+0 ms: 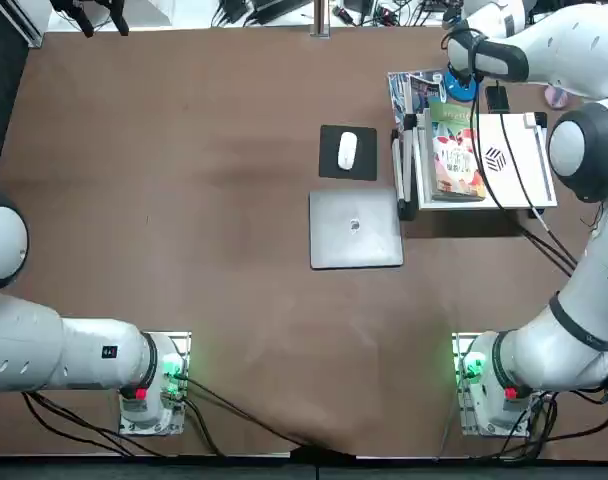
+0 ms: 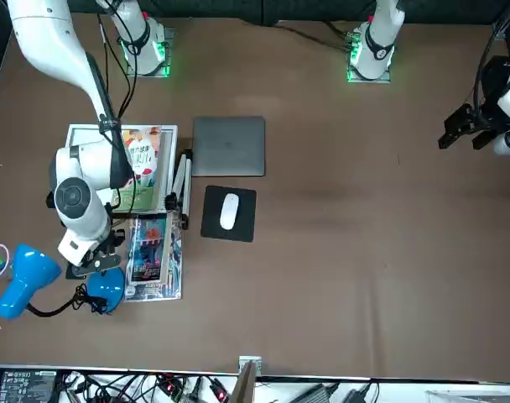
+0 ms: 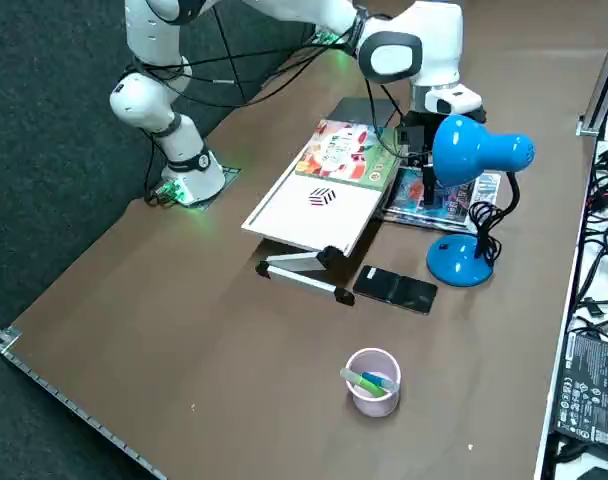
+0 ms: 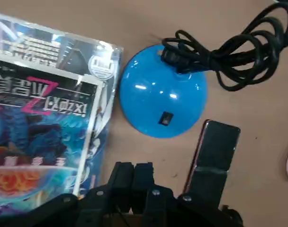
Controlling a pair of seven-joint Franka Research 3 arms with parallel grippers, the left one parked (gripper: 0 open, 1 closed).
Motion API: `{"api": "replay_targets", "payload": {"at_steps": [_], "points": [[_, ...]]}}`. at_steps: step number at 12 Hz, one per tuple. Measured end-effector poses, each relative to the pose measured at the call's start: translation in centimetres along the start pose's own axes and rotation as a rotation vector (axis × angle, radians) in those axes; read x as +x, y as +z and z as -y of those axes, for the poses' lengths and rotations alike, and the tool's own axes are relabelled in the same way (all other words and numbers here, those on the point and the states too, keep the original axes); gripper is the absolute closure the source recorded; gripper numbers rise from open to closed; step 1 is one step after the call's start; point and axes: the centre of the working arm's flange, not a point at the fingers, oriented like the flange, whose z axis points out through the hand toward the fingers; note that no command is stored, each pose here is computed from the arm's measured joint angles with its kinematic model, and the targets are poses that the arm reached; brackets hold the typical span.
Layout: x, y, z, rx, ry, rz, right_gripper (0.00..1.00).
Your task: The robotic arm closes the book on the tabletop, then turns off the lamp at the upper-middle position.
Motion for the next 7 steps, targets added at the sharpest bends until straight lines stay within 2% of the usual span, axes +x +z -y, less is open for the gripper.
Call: {"api": "replay_targets", "payload": {"at_steps": [7], "points": [[0.1, 3.9, -0.8, -0.038, -0.051, -0.061, 0.98]]}}
